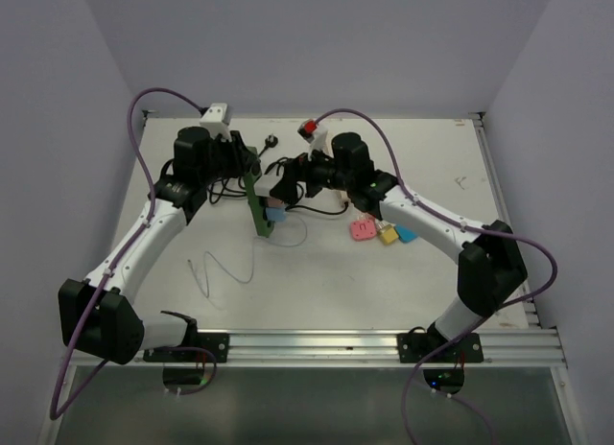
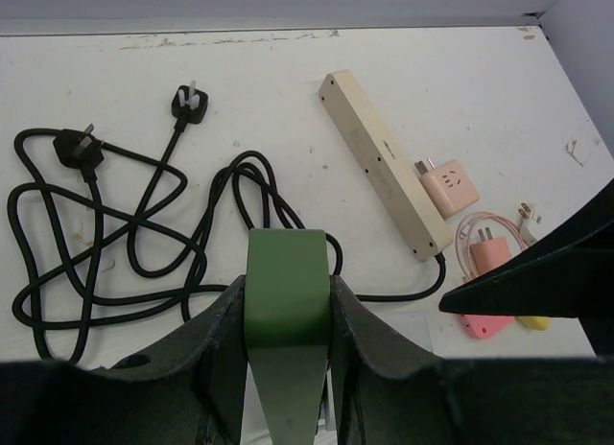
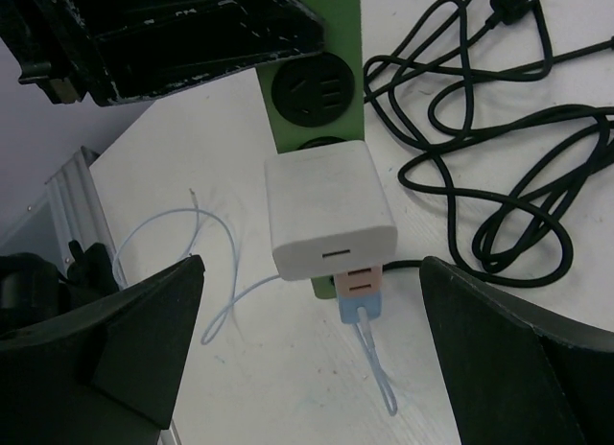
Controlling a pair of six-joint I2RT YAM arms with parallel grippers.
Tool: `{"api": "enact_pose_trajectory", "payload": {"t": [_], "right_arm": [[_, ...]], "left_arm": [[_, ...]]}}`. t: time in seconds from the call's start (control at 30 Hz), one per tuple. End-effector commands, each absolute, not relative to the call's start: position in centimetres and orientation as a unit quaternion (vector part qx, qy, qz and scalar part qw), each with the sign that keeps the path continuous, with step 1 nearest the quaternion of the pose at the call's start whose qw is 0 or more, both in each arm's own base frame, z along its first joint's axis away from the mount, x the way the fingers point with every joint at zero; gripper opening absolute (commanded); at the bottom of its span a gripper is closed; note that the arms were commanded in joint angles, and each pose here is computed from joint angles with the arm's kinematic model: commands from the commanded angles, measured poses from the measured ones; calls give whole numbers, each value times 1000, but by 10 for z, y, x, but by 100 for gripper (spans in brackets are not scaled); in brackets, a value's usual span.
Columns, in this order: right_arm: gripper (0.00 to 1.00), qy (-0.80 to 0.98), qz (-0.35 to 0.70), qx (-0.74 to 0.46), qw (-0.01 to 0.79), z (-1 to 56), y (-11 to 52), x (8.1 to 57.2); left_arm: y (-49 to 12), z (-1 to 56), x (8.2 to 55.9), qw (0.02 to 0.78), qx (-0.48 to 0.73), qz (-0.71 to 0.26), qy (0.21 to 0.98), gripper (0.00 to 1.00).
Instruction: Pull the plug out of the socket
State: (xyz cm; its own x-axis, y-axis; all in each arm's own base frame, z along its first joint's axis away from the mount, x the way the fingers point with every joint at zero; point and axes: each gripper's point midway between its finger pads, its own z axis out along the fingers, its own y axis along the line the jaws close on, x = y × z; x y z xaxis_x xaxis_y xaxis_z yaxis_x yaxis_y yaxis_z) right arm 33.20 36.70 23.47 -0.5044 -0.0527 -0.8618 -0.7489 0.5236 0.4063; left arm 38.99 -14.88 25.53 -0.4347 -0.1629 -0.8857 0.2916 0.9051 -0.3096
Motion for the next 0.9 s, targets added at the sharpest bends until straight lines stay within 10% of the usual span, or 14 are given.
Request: {"api": "enact_pose_trajectory", "payload": {"t": [0.0, 0.37, 0.77, 0.87], "right_arm": [[99, 749, 400, -293, 440, 244, 384, 336], [88, 756, 387, -318, 422, 225, 406, 337], [1, 756, 384, -319, 423, 224, 404, 335], [0, 754, 386, -320, 425, 227, 403, 334]], "left_arm": [[-163, 298, 389, 576, 44, -261, 774, 0], [-165, 297, 387, 576, 47, -261, 773, 0], [-166, 289, 384, 568, 49, -264, 778, 11], [-167, 282, 381, 558, 50, -266, 785, 28]]}}
